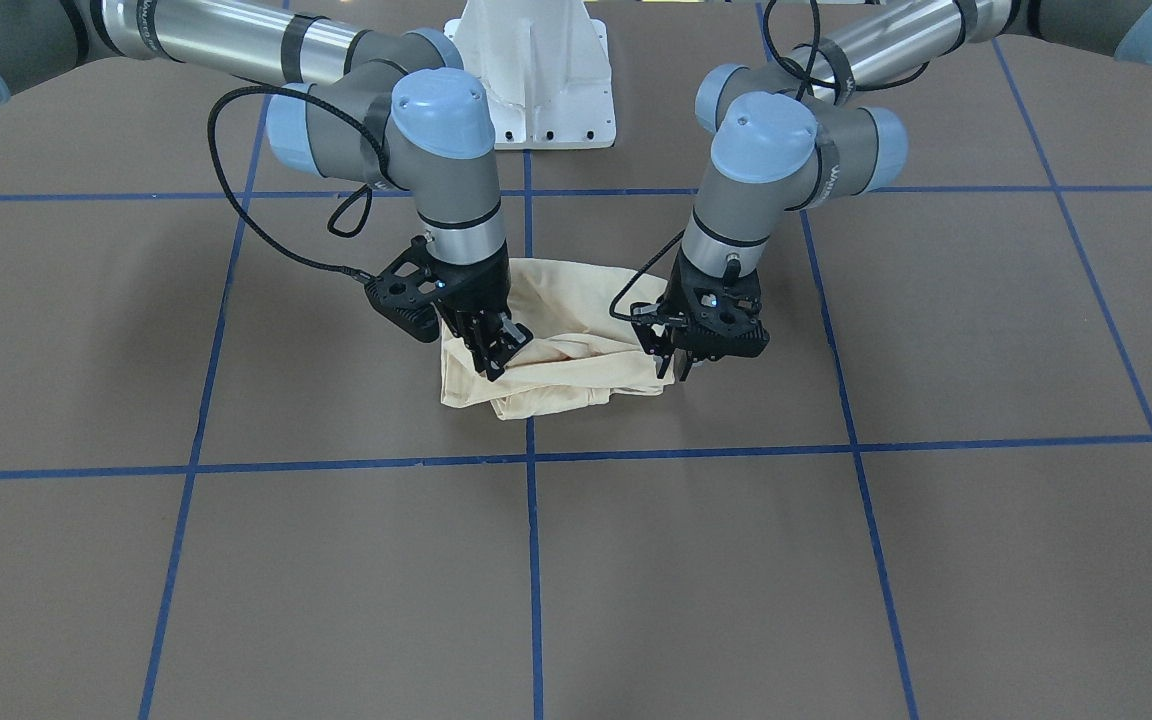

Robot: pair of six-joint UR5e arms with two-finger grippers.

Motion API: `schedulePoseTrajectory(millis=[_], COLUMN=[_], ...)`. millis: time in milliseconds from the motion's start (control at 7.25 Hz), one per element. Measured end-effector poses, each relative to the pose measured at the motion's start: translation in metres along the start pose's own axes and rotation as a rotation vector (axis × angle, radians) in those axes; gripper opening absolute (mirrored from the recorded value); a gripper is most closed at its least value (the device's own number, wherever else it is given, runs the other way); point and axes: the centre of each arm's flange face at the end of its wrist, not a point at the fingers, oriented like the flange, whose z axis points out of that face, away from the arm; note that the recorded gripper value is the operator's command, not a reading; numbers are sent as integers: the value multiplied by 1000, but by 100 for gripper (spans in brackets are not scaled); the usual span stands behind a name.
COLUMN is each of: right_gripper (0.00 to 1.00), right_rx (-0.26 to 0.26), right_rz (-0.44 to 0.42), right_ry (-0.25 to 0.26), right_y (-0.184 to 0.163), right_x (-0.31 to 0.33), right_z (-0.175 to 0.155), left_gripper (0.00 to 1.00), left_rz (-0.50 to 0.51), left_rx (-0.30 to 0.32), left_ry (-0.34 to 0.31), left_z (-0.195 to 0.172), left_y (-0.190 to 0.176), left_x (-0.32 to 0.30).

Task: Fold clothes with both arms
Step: 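Lift the near edge with both grippers and fold it away from the robot, then release the fold and raise both grippers away from the shirt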

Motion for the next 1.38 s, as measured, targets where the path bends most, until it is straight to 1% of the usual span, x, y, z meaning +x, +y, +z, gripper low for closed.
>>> schedulePoseTrajectory(millis=[138,276,414,552,828,966,1104,1242,1380], right_gripper=[100,100,100,100,100,100,100,100,100], right_rx=[-58,-103,-124,-124,-115,-101,-77,-49,-11], right_rz=[-5,-6,-18,-46,-109,-156,-232,-308,-376], right_ry=[7,6,7,11,27,39,52,65,75], right_y=[-15,-17,-2,29,96,120,134,137,133], right_x=[-9,-17,-18,-13,-13,-24,-33,-37,-38], right_z=[-13,-24,-25,-16,5,17,30,42,53], left_gripper=[100,100,100,100,100,100,100,100,100], left_rz=[56,134,208,250,272,274,274,274,273], left_rx=[-20,-39,-49,-55,-58,-59,-59,-59,-59], left_ry=[24,39,38,34,30,29,29,28,27], left_z=[-14,-27,-33,-34,-34,-34,-34,-34,-34], left_y=[-23,-41,-49,-52,-52,-52,-52,-52,-52], left_x=[-22,-51,-75,-89,-97,-98,-99,-100,-100])
